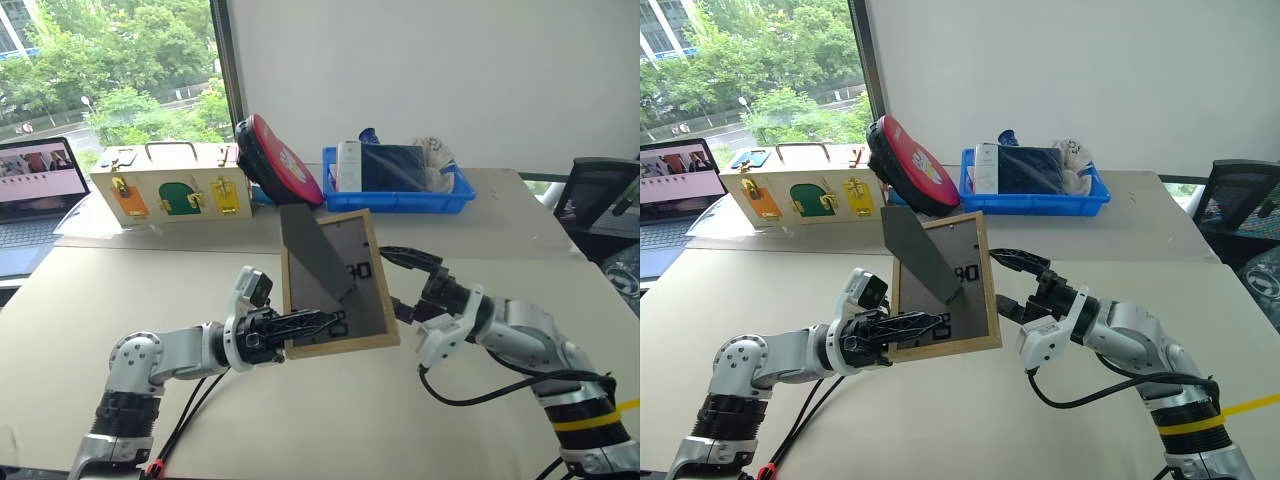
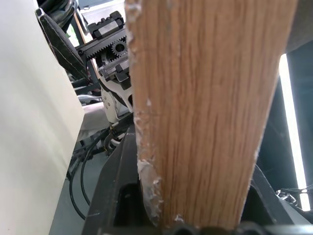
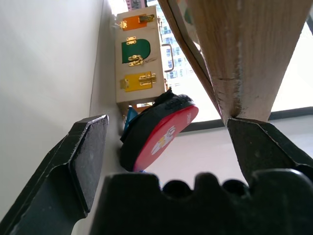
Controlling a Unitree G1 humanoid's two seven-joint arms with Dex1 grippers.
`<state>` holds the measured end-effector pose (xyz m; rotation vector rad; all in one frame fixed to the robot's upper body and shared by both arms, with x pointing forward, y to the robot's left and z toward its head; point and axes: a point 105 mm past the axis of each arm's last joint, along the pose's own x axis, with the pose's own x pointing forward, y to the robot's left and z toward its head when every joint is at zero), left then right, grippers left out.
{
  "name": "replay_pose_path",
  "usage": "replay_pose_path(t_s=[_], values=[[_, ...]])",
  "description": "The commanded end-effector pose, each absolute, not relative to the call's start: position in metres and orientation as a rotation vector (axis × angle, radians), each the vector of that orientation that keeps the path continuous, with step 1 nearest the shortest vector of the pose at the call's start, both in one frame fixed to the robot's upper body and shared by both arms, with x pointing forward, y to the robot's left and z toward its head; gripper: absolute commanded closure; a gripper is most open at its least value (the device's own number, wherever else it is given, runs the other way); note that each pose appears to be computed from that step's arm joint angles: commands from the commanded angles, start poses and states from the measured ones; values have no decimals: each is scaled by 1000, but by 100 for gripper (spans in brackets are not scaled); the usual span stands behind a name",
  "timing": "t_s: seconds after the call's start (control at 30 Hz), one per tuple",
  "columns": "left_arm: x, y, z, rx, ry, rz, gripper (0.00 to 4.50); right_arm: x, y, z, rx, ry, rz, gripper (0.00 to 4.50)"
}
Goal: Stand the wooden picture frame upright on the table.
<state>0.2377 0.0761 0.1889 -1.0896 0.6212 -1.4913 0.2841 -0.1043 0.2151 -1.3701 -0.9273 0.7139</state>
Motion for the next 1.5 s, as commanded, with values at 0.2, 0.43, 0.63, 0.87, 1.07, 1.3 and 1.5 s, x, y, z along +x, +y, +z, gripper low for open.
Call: replay_pose_path(t_s=[0.2,0.43,0.63,0.87,1.07,1.3,1.5], values=[[235,76,194,-1046,598,-1491,338,274,-109,240,-1437,-1083,625,3],[244,75,193,-1058,622,-1474,338,264,-100,251,-1428,-1182,607,3],[248,74,192,-1060,650,-1470,338,260,-87,244,-1418,-1197,680,3],[242,73,188,-1013,704,-1492,338,269,-87,240,-1458,-1200,732,163],[231,78,185,-885,653,-1526,338,274,-90,237,-1468,-1192,739,302],[224,100,164,-734,652,-1482,55,277,-95,239,-1466,-1184,727,321],[234,149,155,-469,503,-1375,0,298,-116,265,-1386,-1118,623,321]])
